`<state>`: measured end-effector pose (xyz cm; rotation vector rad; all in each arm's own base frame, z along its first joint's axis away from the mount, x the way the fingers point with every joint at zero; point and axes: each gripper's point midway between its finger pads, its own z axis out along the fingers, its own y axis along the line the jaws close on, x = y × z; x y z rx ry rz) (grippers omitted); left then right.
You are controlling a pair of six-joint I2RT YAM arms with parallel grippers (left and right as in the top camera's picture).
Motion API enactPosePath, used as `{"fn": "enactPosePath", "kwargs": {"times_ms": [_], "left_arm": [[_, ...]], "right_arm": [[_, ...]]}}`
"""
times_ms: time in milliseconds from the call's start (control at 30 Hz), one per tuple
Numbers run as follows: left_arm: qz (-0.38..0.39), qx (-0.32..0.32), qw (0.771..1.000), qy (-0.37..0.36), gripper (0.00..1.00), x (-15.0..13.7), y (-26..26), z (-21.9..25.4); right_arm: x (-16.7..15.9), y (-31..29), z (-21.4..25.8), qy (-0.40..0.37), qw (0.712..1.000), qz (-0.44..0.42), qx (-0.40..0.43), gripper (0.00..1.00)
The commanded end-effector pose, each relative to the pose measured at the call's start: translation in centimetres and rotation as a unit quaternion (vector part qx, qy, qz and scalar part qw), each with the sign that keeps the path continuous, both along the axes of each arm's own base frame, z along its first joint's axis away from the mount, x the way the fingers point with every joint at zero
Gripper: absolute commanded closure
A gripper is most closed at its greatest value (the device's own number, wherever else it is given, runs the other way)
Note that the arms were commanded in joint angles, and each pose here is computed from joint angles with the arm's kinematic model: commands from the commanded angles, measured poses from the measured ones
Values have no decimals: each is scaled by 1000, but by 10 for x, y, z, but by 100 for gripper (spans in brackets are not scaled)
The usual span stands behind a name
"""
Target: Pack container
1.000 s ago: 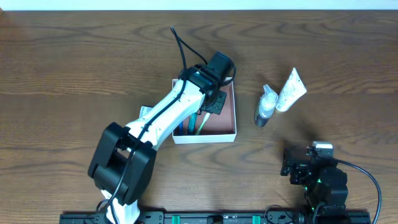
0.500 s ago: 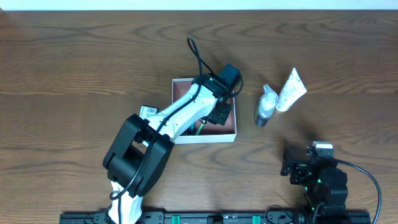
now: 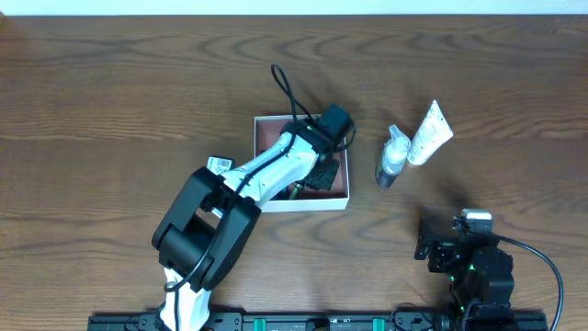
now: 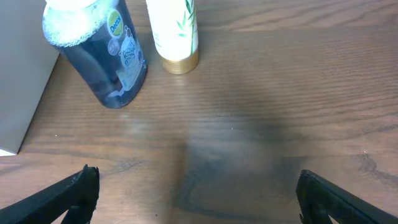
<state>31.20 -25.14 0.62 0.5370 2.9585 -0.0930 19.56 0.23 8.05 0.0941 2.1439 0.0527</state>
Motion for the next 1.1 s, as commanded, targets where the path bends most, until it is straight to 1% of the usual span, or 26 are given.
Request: {"fn": "enactPosePath", "kwargs": {"times_ms": [0, 200, 300, 433, 733, 800, 867, 900, 933, 1067], "left_arm": [[11, 18, 1000, -15, 90, 5, 8, -4], [21, 72, 995, -60, 90, 20, 27, 0], [25, 89, 993, -77, 90, 26, 33, 2], [27, 97, 991, -86, 90, 29, 36, 3], [38, 95, 991, -88, 88, 29, 36, 4], [39, 91, 991, -91, 83, 30, 35, 8], [39, 85, 991, -98, 83, 30, 34, 18], [40, 81, 991, -103, 78, 31, 33, 24], [40, 76, 990, -108, 75, 31, 32, 32], [43, 45, 989, -132, 68, 31, 26, 66]], "right_arm": [[0, 0, -1, 2, 1000, 0, 0, 1], [0, 0, -1, 2, 1000, 0, 0, 1], [0, 0, -1, 2, 1000, 0, 0, 1], [0, 0, -1, 2, 1000, 0, 0, 1], [0, 0, -1, 2, 1000, 0, 0, 1], [0, 0, -1, 2, 1000, 0, 0, 1], [0, 0, -1, 2, 1000, 0, 0, 1], [0, 0, -1, 2, 1000, 0, 0, 1], [0, 0, -1, 2, 1000, 0, 0, 1], [0, 0, -1, 2, 1000, 0, 0, 1]]}}
